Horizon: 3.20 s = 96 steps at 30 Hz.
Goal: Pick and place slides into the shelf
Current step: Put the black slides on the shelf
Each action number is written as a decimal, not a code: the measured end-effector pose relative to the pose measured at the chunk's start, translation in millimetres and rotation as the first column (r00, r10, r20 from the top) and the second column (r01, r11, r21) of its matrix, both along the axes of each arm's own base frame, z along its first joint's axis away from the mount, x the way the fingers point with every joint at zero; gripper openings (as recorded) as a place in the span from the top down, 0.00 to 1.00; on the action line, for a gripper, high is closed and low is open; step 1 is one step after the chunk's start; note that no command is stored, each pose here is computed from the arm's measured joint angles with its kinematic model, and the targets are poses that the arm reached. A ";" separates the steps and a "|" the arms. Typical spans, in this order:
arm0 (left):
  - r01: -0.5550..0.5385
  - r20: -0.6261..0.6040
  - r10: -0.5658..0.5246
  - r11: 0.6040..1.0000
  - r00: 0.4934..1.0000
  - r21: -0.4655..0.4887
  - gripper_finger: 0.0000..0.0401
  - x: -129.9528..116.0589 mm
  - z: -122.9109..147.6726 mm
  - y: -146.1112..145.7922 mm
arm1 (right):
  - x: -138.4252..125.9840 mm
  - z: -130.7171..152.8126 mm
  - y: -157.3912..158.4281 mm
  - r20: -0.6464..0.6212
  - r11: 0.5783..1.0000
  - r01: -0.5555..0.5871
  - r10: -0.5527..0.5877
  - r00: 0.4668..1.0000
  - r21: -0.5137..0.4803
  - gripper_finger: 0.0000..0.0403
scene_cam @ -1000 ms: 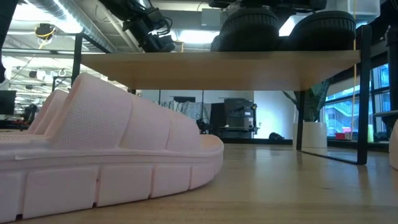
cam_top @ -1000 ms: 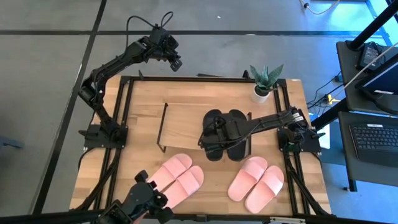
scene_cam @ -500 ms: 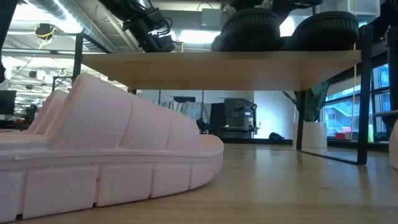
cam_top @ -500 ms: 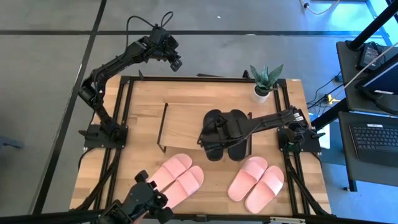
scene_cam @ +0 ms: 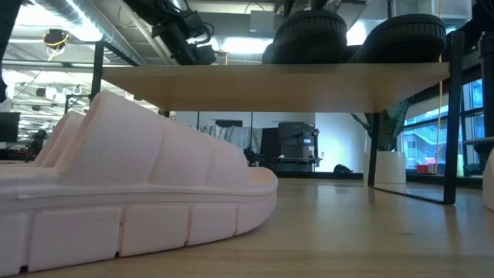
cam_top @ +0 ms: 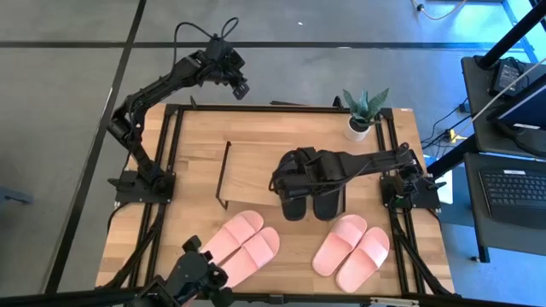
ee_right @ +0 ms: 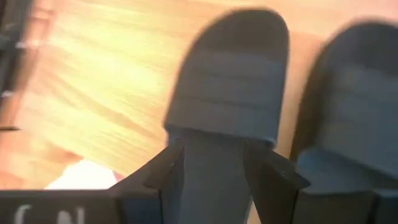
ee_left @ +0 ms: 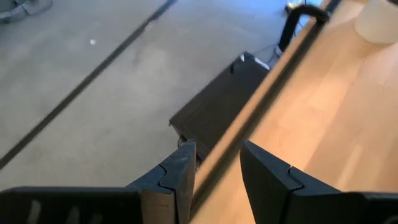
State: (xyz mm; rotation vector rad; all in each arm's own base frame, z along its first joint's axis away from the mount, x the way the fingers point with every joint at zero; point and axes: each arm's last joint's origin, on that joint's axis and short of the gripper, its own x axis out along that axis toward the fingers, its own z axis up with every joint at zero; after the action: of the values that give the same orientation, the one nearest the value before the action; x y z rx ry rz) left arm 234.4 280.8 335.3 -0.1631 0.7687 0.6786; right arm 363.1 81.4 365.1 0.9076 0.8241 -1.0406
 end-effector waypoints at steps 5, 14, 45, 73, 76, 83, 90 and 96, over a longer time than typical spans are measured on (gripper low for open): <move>0.124 0.043 -0.121 0.990 0.992 -0.070 0.70 -5.0 14.0 -23.1 | -2.0 20.0 -2.8 -0.007 0.973 -0.179 0.180 0.984 -0.144 0.60; 0.474 0.216 -0.452 0.879 0.865 -0.056 0.70 -14.4 63.8 -100.7 | -7.9 46.5 -20.6 -0.107 0.865 -0.395 0.381 0.918 -0.310 0.60; 0.531 0.416 -0.457 0.844 0.786 -0.076 0.70 30.9 94.4 -215.7 | -121.6 74.3 -138.3 -0.138 0.407 -0.794 0.847 0.513 -0.452 0.60; 0.518 0.049 -0.525 0.812 0.849 -0.269 0.70 115.8 -2.3 -265.0 | -266.5 -5.8 -106.3 0.222 0.598 -0.503 0.753 0.619 -0.624 0.60; 0.498 -0.005 -0.524 0.813 0.852 -0.303 0.70 123.4 -17.9 -264.6 | -266.0 -8.3 -106.3 0.224 0.601 -0.510 0.754 0.617 -0.616 0.60; 0.475 -0.075 -0.518 0.826 0.852 -0.303 0.70 132.8 -35.4 -264.3 | -266.0 -8.4 -106.3 0.224 0.601 -0.510 0.754 0.618 -0.616 0.60; 0.464 -0.086 -0.506 0.836 0.858 -0.293 0.70 138.9 -42.6 -263.8 | -265.9 -8.5 -106.3 0.222 0.599 -0.511 0.755 0.617 -0.616 0.60; 0.474 -0.049 -0.504 0.838 0.863 -0.271 0.70 145.8 -44.1 -262.3 | -266.3 -9.3 -106.2 0.216 0.599 -0.518 0.755 0.619 -0.611 0.60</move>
State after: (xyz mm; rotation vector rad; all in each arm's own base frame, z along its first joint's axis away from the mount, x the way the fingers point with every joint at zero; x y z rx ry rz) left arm 380.2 18.5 291.2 -0.1477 0.9654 0.0977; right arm 96.7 -24.8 355.8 0.2987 0.3809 -0.2943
